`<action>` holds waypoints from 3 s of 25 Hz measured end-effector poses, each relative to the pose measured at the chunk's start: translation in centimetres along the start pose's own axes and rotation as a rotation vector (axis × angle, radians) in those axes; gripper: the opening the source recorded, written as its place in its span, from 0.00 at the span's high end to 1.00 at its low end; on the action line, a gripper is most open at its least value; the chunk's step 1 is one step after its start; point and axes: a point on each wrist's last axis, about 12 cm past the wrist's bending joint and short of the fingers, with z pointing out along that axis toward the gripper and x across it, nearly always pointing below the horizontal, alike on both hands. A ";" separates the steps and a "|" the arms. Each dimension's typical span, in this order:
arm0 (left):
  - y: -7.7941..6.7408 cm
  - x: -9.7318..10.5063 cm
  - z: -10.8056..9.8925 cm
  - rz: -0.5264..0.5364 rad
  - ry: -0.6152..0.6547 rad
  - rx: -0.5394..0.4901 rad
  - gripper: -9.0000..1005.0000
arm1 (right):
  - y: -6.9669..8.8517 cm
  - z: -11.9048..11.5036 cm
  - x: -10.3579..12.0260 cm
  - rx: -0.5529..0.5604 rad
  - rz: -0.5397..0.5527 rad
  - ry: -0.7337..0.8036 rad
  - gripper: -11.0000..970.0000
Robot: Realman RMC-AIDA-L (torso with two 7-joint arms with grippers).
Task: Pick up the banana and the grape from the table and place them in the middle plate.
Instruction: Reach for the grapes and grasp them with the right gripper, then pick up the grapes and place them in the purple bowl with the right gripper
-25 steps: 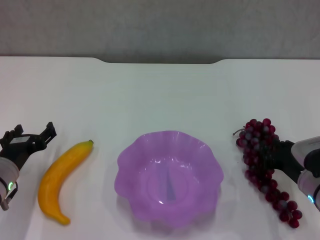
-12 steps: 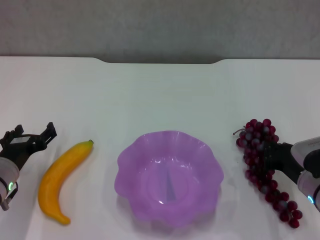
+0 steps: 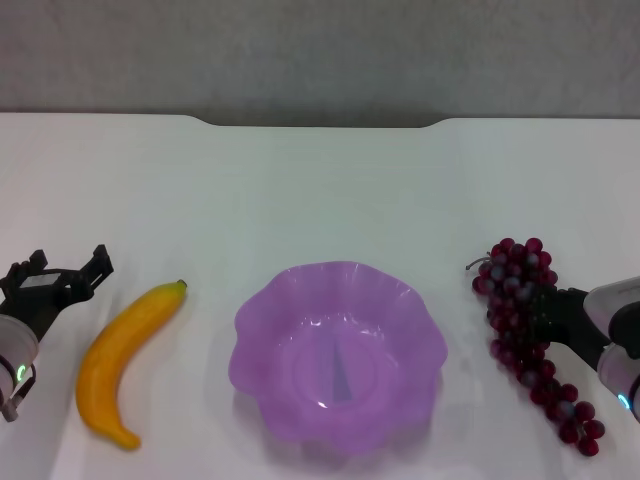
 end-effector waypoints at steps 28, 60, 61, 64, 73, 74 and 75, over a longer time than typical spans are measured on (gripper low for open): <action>0.2 0.2 -0.2 0.000 0.007 -0.006 0.11 | 1.6 -1.3 -1.5 -0.029 -0.039 -0.165 0.97; 0.5 0.5 -0.3 0.002 0.016 -0.016 0.11 | 7.5 -5.0 -10.3 -0.211 -0.207 -0.545 0.99; 0.5 0.5 -0.3 0.002 0.016 -0.015 0.11 | 7.8 -5.0 -10.5 -0.220 -0.212 -0.546 0.99; 0.3 0.4 -0.3 0.002 0.014 -0.011 0.11 | 8.9 -5.0 -10.9 -0.260 -0.226 -0.543 0.99; 0.1 0.2 -0.1 -0.002 0.005 -0.005 0.11 | 12.0 -4.6 -9.2 -0.378 -0.285 -0.498 0.98; 0.1 0.1 -0.1 -0.002 0.004 -0.004 0.11 | 12.2 -4.5 -8.8 -0.386 -0.293 -0.487 0.98; 0.0 0.1 0.0 -0.003 0.001 -0.002 0.11 | 12.2 -4.4 -8.5 -0.392 -0.299 -0.476 0.98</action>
